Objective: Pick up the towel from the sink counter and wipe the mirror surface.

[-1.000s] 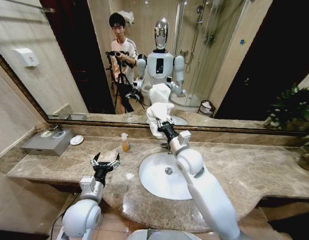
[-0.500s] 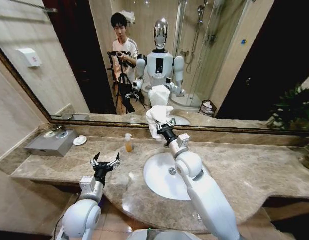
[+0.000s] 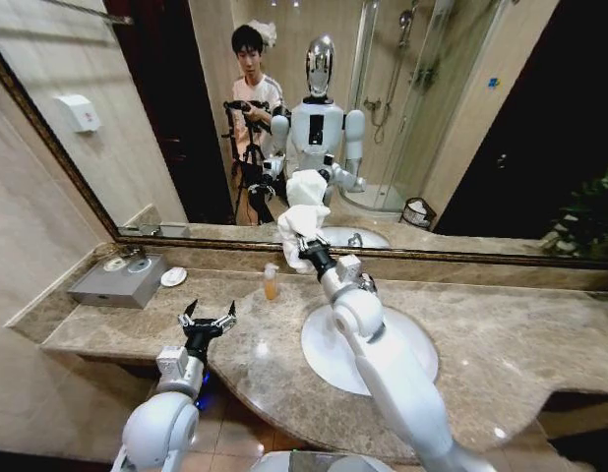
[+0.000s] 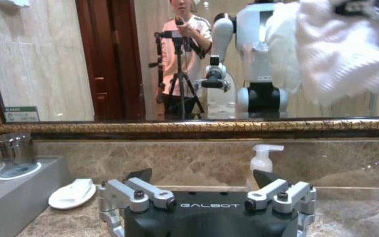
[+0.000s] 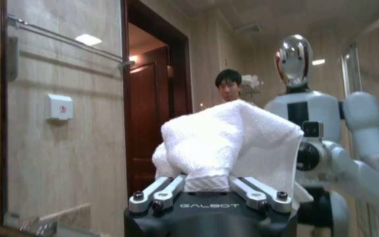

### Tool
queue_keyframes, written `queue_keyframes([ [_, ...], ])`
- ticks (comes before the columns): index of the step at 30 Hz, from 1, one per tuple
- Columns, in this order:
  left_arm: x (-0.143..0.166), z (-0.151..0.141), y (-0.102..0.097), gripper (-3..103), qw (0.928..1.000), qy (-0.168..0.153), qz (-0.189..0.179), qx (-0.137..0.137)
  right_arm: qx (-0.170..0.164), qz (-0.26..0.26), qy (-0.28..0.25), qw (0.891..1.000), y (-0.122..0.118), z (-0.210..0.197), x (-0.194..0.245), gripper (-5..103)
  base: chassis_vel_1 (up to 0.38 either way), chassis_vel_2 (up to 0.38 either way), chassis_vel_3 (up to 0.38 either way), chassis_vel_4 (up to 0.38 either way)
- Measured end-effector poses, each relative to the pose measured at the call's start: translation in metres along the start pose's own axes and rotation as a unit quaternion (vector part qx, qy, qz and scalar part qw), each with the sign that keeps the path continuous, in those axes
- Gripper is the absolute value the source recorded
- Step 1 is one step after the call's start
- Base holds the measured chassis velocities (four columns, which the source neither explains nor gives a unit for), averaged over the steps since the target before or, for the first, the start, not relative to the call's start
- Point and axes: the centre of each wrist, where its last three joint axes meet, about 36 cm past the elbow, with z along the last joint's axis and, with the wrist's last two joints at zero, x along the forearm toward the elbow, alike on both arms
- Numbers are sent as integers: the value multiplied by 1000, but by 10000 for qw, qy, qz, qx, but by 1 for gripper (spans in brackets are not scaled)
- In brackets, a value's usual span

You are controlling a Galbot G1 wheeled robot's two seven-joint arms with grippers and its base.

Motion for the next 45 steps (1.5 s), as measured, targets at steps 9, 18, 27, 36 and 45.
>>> queue_keyframes([
  [9, 0, 0, 0, 100, 10000, 0, -1, -2, 1, 23, -171, 9999, 4, -28, -42, 12, 0, 0, 0, 0],
  [18, 0, 0, 0, 100, 10000, 0, -1, -2, -6, 128, 369, 9992, 6, 32, -51, 12, 0, 0, 0, 0],
  [27, 0, 0, 0, 100, 10000, 0, -1, -2, 26, 216, 224, 9995, 1, 23, -55, 12, 0, 0, 0, 0],
  [36, 0, 0, 0, 100, 10000, 0, -1, -2, -57, 220, -237, 9995, -5, -25, -55, 12, 0, 0, 0, 0],
  [45, 0, 0, 0, 100, 10000, 0, -1, -2, -40, 361, 409, 9985, -7, 42, -50, 12, 0, 0, 0, 0],
])
